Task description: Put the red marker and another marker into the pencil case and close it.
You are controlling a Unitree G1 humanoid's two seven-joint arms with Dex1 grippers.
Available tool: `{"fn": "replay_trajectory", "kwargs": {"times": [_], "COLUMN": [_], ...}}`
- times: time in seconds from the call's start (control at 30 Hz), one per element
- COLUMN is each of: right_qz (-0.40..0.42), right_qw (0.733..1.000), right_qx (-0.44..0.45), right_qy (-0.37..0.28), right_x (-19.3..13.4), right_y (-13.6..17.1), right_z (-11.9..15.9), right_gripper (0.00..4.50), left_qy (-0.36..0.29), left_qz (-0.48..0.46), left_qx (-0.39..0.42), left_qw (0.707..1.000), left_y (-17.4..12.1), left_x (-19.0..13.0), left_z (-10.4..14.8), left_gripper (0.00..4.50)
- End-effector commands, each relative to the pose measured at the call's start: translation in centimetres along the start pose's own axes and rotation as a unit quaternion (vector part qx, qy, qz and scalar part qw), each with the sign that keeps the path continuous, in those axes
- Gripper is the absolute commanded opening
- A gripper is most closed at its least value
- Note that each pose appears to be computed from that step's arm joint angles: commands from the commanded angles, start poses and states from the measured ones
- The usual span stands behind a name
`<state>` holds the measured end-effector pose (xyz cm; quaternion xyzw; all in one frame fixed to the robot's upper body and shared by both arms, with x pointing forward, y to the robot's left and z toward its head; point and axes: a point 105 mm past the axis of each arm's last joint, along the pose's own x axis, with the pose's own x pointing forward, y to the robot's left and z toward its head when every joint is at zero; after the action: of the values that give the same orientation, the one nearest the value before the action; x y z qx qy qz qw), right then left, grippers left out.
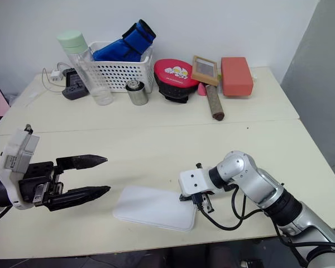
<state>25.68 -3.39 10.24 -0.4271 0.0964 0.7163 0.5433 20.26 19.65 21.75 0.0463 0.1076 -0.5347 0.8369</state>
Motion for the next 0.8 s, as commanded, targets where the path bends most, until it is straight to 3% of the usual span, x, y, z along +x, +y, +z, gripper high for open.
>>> {"fn": "replay_trajectory", "kwargs": {"times": [0.03,0.13,0.3,0.4,0.6,0.8], "right_qz": [0.018,0.01,0.018,0.013,0.042,0.064], "right_qw": [0.997,0.996,0.998,0.997,0.998,0.996], "right_qx": [0.039,0.034,0.053,0.041,0.049,0.049], "right_qy": [0.061,0.087,0.042,0.067,-0.016,-0.029], "right_x": [1.3,1.2,1.2,1.0,0.6,0.9], "right_y": [1.2,0.9,1.0,0.9,1.8,2.6], "right_z": [-3.4,-4.4,-3.1,-3.8,-0.7,0.2], "right_gripper": [0.03,0.03,0.03,0.03,0.03,0.03], "left_qy": [0.002,0.001,0.001,0.0,-0.002,-0.002], "left_qz": [-0.01,-0.01,-0.01,-0.011,-0.01,-0.01], "left_qx": [0.018,0.019,0.018,0.019,0.019,0.02], "left_qw": [1.0,1.0,1.0,1.0,1.0,1.0], "left_y": [-0.4,-0.3,-0.3,-0.3,-0.3,-0.2], "left_x": [0.2,0.3,0.4,0.4,0.5,0.5], "left_z": [0.6,0.7,0.6,0.6,0.6,0.6], "left_gripper": [4.5,4.5,4.5,4.5,4.5,4.5]}}
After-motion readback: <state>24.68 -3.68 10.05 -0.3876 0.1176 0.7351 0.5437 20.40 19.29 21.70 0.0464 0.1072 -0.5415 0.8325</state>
